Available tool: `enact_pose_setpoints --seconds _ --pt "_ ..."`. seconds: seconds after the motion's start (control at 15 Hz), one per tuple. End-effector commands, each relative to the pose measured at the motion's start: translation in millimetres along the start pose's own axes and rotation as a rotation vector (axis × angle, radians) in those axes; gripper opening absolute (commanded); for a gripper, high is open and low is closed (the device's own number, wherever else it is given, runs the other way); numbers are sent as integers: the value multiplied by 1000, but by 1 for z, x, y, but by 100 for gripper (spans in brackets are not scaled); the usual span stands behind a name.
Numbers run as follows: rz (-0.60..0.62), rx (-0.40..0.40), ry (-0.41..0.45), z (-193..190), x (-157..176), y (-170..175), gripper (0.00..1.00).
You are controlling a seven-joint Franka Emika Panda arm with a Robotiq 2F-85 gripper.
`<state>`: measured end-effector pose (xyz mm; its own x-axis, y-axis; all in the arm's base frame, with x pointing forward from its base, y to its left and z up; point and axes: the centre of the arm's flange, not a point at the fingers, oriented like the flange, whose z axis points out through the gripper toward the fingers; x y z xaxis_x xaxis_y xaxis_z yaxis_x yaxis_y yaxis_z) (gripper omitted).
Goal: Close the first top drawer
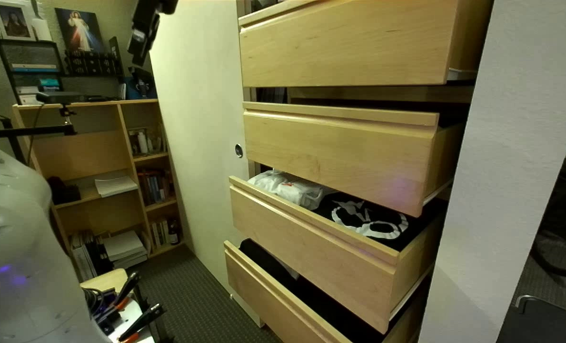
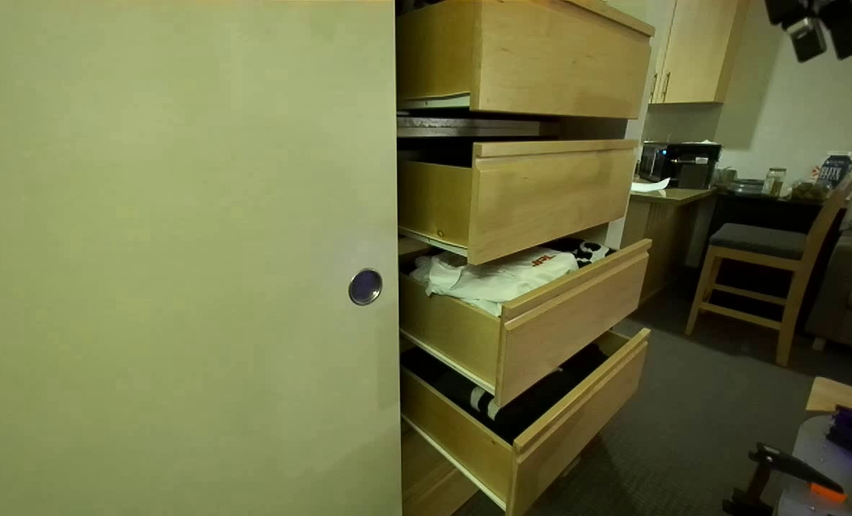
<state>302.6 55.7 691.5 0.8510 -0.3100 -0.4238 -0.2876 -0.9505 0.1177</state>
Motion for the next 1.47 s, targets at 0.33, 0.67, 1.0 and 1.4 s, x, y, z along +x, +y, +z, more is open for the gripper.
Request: enact_pose_setpoints --seconds 0.33,0.67,1.0,1.4 --pt "198 187 -11 -75 -58 100 100" --pt "185 171 -17 -74 -56 91 100" --pt "185 170 -18 -74 -56 91 100" --pt "70 75 -7 -12 -41 54 100"
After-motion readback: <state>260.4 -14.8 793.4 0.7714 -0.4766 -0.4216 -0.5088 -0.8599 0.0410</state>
